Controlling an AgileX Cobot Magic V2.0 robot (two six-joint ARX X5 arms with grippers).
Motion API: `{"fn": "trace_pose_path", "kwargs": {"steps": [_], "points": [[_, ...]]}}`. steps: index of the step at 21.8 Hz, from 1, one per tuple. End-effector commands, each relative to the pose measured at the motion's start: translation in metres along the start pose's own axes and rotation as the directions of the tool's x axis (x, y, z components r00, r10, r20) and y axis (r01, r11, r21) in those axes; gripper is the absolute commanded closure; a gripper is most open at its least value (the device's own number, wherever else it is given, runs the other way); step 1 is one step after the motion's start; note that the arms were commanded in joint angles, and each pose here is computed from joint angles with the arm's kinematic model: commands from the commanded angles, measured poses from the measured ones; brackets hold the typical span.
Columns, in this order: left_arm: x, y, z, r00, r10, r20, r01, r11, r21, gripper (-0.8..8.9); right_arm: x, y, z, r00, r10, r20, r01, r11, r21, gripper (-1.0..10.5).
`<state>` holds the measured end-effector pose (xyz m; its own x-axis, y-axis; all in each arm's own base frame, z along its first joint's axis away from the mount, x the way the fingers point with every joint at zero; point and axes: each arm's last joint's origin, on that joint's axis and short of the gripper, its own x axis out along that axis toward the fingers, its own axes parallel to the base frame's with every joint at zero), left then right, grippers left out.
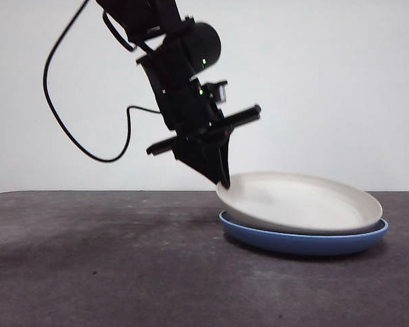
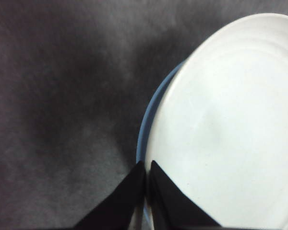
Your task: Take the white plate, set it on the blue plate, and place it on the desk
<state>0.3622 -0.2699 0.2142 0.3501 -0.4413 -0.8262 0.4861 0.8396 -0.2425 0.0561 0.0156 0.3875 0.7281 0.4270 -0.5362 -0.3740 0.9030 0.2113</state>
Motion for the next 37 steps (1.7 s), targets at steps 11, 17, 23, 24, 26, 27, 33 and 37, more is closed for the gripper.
{"fn": "trace_pose_path", "kwargs": {"steps": [11,17,23,24,26,27,33,37], "points": [[0.024,-0.008,-0.002,0.999,-0.01,-0.032,0.011,1.0,0.013,5.1,-0.003,0.001,0.003,1.0,0.002,0.014,-0.002,1.0,0.0,5.3],[0.005,-0.014,0.012,1.0,-0.018,-0.024,0.018,1.0,0.019,4.69,-0.003,0.001,0.003,1.0,0.002,0.013,-0.002,1.0,0.001,5.3],[-0.071,-0.023,0.034,0.993,-0.039,0.107,0.032,0.997,0.069,4.7,-0.003,0.0,0.002,1.0,-0.031,0.004,0.031,1.0,0.004,5.3],[-0.09,-0.022,0.036,0.989,-0.042,0.141,0.032,0.997,0.075,4.7,-0.003,0.0,0.002,1.0,-0.031,0.002,0.031,1.0,0.005,5.3],[-0.132,-0.022,0.037,0.977,-0.047,0.209,0.031,0.996,0.081,4.7,-0.003,0.0,0.002,1.0,-0.031,0.002,0.031,1.0,0.005,5.3],[-0.155,-0.022,0.036,0.969,-0.049,0.241,0.028,0.996,0.088,4.7,-0.003,0.0,0.002,1.0,-0.031,0.002,0.031,1.0,0.005,5.3],[-0.264,-0.018,-0.001,0.94,-0.036,0.338,-0.013,0.99,0.142,4.7,-0.002,0.0,0.002,1.0,-0.031,0.001,0.031,1.0,0.005,5.3],[-0.288,-0.015,-0.042,0.94,-0.045,0.339,-0.009,0.988,0.155,4.7,-0.002,0.0,0.002,1.0,-0.031,0.0,0.031,1.0,0.006,5.3]]}}
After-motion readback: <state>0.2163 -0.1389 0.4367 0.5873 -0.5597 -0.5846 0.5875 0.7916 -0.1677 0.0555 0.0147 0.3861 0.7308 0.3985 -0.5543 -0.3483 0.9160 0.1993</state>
